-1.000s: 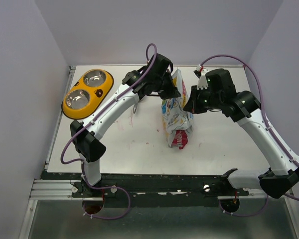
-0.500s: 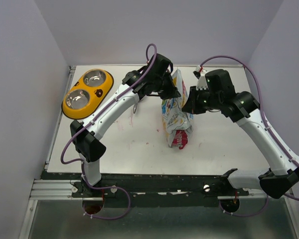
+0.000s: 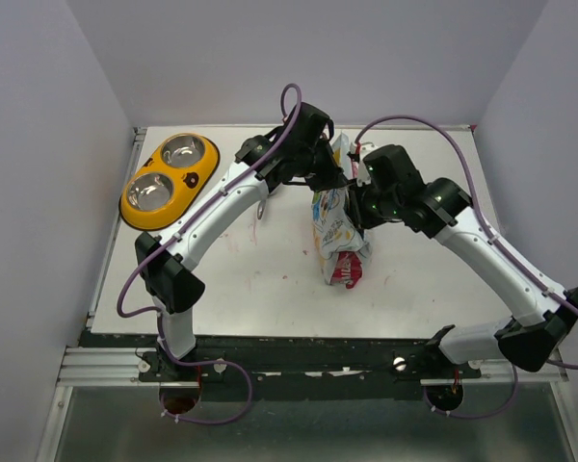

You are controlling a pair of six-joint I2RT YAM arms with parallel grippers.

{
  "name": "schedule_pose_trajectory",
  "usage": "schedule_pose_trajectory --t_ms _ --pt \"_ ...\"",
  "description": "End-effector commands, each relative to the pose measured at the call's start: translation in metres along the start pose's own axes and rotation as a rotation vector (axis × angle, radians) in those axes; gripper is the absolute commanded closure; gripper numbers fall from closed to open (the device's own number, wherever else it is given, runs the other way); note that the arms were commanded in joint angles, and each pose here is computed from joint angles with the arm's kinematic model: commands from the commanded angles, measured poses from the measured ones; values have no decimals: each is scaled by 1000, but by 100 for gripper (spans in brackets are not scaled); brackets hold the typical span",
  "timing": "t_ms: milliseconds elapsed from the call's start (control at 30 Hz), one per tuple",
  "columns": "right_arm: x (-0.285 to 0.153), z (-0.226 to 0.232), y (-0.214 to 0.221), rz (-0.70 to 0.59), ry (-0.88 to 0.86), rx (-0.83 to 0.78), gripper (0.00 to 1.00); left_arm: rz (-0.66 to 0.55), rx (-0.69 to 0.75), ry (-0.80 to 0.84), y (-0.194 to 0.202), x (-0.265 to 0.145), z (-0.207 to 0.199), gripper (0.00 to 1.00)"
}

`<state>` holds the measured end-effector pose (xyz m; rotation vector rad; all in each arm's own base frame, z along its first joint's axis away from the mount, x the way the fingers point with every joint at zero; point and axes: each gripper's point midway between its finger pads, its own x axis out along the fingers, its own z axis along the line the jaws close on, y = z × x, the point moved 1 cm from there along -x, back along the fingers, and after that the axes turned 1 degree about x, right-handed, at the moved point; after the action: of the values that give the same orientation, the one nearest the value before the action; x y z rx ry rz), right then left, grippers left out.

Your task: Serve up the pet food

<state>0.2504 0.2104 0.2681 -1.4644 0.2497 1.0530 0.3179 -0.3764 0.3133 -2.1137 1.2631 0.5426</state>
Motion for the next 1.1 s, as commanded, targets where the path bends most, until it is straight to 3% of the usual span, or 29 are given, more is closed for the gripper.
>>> schedule_pose_trajectory --t_ms 0,67,200,233,367,633,733,800,867,933,1067 --pt "16 -15 -5 17 188 -58 73 7 1 111 0 -23 -32 100" --pt "16 -15 -14 -16 213 -26 78 4 6 106 -1 -23 -30 100" --pt "11 0 -25 -106 131 72 99 -5 30 110 0 -27 -30 100" --pt "10 3 -25 -123 109 100 99 -15 42 116 -2 -30 -30 97" --pt "5 19 -26 -171 0 159 99 -82 100 120 -11 -44 -29 61" --pt "-1 25 -33 -227 -44 188 99 -162 196 102 -10 -74 -8 31" --pt "0 26 -31 -228 -53 201 99 -151 208 83 1 -76 7 30" --pt "0 26 -28 -230 -62 205 99 -141 201 75 7 -74 15 48" --pt "-1 29 -28 -231 -75 208 99 -122 197 82 14 -68 18 52" --pt "0 30 -26 -223 -83 212 99 -108 204 73 18 -63 17 52" --pt "-1 31 -26 -222 -89 213 99 -80 255 50 26 -51 5 41"
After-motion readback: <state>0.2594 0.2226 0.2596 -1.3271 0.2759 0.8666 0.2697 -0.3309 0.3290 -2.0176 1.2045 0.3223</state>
